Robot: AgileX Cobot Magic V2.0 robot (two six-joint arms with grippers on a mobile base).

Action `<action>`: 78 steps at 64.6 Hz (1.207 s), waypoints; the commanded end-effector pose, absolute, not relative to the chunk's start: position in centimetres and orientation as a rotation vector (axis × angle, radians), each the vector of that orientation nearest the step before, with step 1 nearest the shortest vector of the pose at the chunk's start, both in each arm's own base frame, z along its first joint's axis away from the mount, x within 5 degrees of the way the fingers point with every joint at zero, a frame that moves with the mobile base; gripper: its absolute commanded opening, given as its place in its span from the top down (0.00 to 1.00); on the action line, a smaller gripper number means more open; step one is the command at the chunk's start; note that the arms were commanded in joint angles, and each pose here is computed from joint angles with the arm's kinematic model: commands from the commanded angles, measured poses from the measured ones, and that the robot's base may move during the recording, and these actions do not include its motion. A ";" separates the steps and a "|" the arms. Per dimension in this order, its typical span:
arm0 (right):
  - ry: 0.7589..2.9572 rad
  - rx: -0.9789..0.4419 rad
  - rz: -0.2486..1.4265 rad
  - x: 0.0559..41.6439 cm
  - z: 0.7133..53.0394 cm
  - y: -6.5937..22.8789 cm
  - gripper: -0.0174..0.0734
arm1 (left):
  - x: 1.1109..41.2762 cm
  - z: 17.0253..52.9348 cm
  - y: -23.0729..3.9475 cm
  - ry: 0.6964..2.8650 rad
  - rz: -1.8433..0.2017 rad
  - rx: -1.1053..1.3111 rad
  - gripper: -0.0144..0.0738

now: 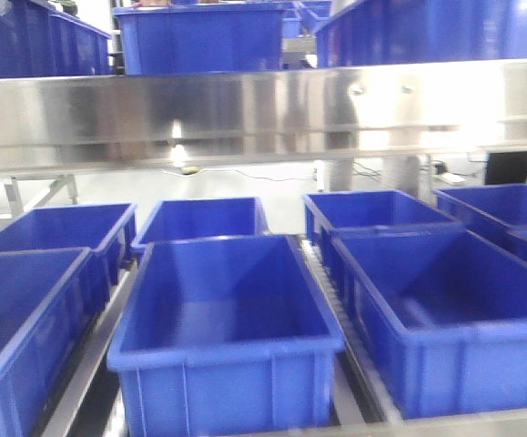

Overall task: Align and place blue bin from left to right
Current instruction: 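Turn the base away from the rack while holding the bin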

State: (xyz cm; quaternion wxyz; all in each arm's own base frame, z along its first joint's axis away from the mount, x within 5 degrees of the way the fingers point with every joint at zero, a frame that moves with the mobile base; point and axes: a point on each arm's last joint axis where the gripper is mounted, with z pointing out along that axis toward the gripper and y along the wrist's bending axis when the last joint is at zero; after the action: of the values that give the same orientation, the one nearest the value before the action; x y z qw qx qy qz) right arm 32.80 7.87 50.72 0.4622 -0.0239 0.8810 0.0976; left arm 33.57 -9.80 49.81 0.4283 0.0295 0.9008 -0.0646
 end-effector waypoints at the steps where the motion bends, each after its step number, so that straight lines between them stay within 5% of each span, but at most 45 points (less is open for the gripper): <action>1: 2.011 -0.071 0.210 32.2 52.9 7.3 0.98 | 32.6 51.7 -9.7 2.146 -0.189 0.091 0.96; 78: 2.011 -0.071 0.210 32.2 52.9 7.3 0.98 | 32.6 51.7 -9.7 2.146 -0.189 0.091 0.96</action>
State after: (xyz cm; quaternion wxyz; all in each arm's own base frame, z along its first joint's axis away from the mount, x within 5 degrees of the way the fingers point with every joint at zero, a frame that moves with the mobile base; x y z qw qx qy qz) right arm 32.83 7.87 50.77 0.4647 -0.0230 0.8797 0.0986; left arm 33.52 -9.78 49.76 0.4250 0.0291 0.9025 -0.0638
